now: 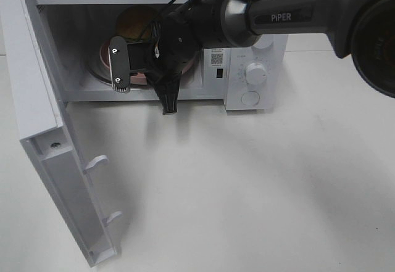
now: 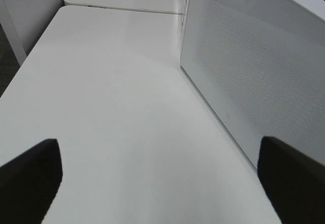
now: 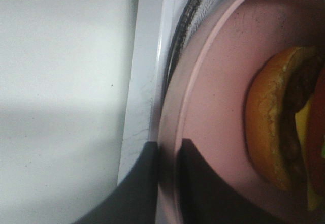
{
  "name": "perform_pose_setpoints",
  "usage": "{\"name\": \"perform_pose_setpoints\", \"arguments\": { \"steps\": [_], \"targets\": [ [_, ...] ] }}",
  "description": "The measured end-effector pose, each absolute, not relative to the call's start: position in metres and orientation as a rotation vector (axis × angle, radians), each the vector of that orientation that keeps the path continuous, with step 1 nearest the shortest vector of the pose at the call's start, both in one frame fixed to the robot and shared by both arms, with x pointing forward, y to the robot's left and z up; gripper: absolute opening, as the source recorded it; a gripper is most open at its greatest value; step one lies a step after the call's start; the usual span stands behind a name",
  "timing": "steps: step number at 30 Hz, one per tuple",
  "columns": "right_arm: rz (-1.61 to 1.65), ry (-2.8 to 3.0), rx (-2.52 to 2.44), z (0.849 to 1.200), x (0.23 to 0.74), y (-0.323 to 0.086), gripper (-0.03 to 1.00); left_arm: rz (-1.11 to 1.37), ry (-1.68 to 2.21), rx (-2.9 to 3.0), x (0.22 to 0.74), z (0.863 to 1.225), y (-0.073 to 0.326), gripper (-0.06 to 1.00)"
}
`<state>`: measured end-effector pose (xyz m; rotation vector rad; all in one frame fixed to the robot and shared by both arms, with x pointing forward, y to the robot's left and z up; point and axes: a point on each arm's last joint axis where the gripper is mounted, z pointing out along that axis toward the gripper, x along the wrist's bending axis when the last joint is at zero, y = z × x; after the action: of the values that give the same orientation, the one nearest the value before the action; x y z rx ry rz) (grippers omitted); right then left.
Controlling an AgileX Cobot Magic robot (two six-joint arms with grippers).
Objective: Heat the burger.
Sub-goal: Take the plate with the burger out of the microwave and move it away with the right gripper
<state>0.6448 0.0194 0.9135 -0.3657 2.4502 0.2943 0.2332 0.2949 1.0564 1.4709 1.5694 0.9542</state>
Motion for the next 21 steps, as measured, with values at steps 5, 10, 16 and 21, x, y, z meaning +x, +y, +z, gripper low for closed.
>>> {"name": "perform_pose_setpoints", "arguments": {
  "steps": [5, 10, 16, 21],
  "targets": [
    [0.290, 2.456, -0.362, 0.916, 0.644, 0.019, 0.08, 0.954, 1.569, 1.471, 0.233, 1.056, 0.295, 0.99],
    [0.276, 2.473, -0.366, 0.923, 0.639, 0.020, 0.08, 0.954, 1.569, 1.471, 0.233, 1.056, 0.295, 0.99],
    [0.270, 2.491, -0.382, 0.928, 0.630, 0.025, 0.08, 0.954, 1.569, 1.471, 0.233, 1.056, 0.295, 0.99],
    [0.277, 2.491, -0.389, 0.933, 0.623, 0.022, 0.08, 0.954, 1.569, 1.471, 0.233, 1.056, 0.295, 0.99]
  ]
}}
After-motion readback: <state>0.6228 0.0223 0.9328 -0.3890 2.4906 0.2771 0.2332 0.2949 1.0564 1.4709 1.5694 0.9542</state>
